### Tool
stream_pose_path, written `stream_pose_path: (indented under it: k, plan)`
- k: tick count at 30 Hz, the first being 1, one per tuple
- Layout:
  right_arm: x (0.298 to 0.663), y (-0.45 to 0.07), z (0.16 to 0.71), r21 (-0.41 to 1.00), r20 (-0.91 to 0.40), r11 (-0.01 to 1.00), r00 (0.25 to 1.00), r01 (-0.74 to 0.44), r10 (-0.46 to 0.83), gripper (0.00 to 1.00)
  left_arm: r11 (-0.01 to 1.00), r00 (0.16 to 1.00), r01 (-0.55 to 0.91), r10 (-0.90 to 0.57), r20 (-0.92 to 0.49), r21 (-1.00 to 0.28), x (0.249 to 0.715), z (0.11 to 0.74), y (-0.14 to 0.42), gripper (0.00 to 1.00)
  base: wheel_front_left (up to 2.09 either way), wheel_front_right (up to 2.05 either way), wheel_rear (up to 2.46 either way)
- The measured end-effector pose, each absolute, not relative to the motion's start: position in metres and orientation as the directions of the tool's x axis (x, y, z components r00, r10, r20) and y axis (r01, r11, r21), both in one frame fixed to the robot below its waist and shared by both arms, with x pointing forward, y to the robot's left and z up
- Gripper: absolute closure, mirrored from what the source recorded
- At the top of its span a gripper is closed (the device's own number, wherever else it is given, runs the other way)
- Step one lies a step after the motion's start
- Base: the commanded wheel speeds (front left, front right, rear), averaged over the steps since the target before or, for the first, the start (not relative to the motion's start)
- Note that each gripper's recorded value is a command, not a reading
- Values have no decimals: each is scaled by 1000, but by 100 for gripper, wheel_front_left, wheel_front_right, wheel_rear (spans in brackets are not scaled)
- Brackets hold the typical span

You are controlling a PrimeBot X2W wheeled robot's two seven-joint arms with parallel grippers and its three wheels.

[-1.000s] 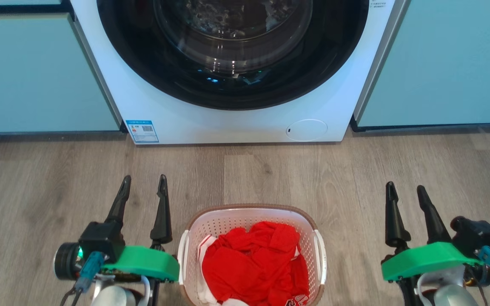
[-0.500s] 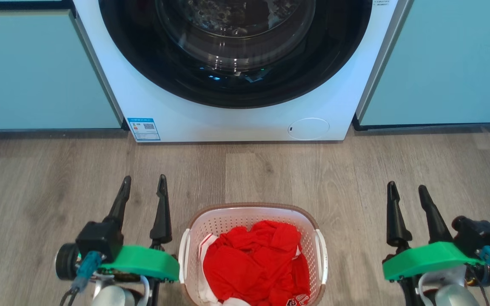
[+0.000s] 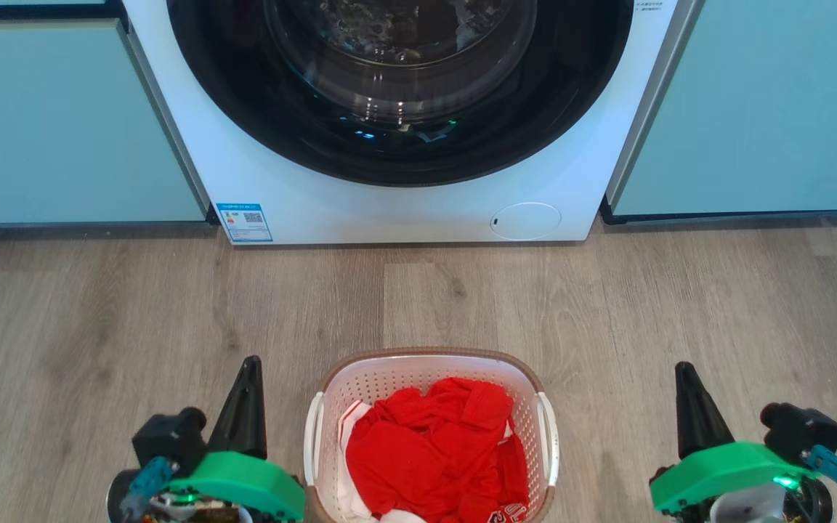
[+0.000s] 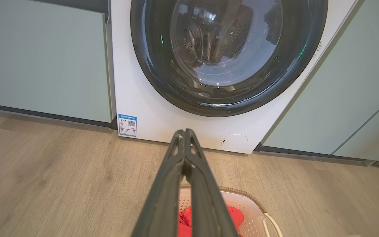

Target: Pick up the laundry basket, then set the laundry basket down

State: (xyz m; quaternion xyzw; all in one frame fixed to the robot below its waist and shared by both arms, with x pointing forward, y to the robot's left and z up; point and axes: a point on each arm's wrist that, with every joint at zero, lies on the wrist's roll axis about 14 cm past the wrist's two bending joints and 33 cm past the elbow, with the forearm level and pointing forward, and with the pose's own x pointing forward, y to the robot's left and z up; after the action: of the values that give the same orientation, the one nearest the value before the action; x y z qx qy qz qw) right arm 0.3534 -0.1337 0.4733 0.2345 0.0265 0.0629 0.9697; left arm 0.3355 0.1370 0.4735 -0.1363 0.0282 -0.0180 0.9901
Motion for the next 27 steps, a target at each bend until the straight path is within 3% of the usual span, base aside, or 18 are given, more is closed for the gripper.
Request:
stream_pose_path:
  k: [27]
  plan:
    - [356, -152, 467, 668, -72, 744, 995, 0, 65, 100, 840, 991, -54, -21, -131, -540, 342, 461, 149, 100, 0, 0, 0]
